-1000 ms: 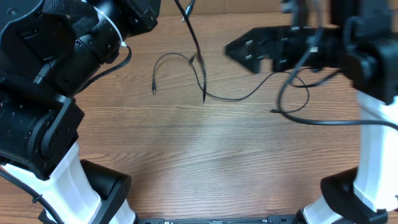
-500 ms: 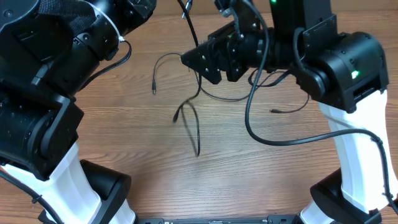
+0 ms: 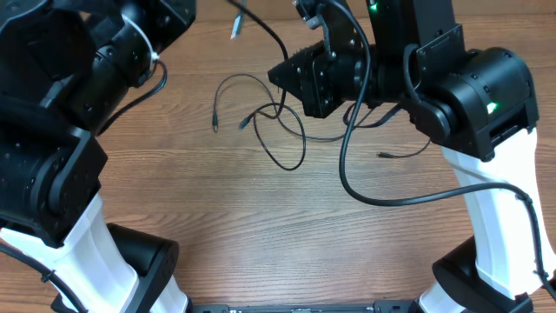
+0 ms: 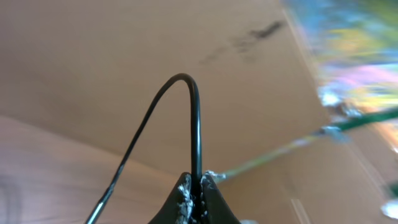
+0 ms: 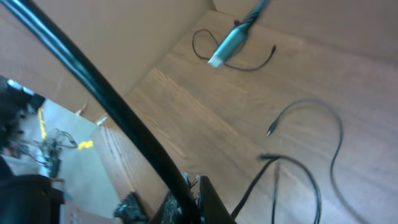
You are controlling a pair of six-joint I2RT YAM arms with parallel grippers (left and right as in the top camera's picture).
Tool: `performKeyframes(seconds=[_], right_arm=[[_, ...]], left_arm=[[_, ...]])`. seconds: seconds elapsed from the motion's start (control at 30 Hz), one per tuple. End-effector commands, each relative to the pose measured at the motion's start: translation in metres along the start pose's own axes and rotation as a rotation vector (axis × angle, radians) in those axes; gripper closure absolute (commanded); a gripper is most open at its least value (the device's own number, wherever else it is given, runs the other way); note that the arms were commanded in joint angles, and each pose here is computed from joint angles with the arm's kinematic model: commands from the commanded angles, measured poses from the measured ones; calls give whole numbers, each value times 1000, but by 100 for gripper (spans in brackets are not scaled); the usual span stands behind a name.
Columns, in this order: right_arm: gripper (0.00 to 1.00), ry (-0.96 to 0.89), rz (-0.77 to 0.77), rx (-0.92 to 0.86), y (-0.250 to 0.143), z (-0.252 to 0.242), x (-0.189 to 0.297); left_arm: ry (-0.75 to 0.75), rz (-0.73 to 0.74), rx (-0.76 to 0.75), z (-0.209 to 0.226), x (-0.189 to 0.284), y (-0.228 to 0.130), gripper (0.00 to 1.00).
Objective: Untangle cables
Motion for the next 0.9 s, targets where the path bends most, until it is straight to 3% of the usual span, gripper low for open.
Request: performKeyframes(seconds=[0.0,0.07,0.23,0.27,0.33,0.6,0.77,0.87], right_arm=[[96,-6,-3,-162,0,1,1],[96,-5,-10,-267,1,1,1],[96,10,-50,-517,8,1,1],[96,14,-58,-561,9,1,1],[96,19,-70,-613,11,1,2],[96,-34,-188,-838,24,-15,8],[96,-210,-347,-1063,26,-53,25],[96,-236,-415,-1169,27,-72,36]], left_arm=[[186,-130,-117,21,2,10,89],[281,-101,-140,34,-1,5,77],[432,12,-176,60,-12,-9,30],[423,56,-226,61,-17,-12,12],[373,173,-327,61,-26,-20,11],[156,477,-377,54,-38,-47,5],[63,547,-435,49,-36,-53,4],[7,576,-512,46,-35,-56,10]])
Point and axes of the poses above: each gripper's point midway between its finger pads, its own x axis back along the fingers, its own z axis along the line the jaws close on, y = z × x, the point moved 9 cm from there along x, back along the fingers, and after that the axes turned 9 degrees about x, right-handed, at the moved point
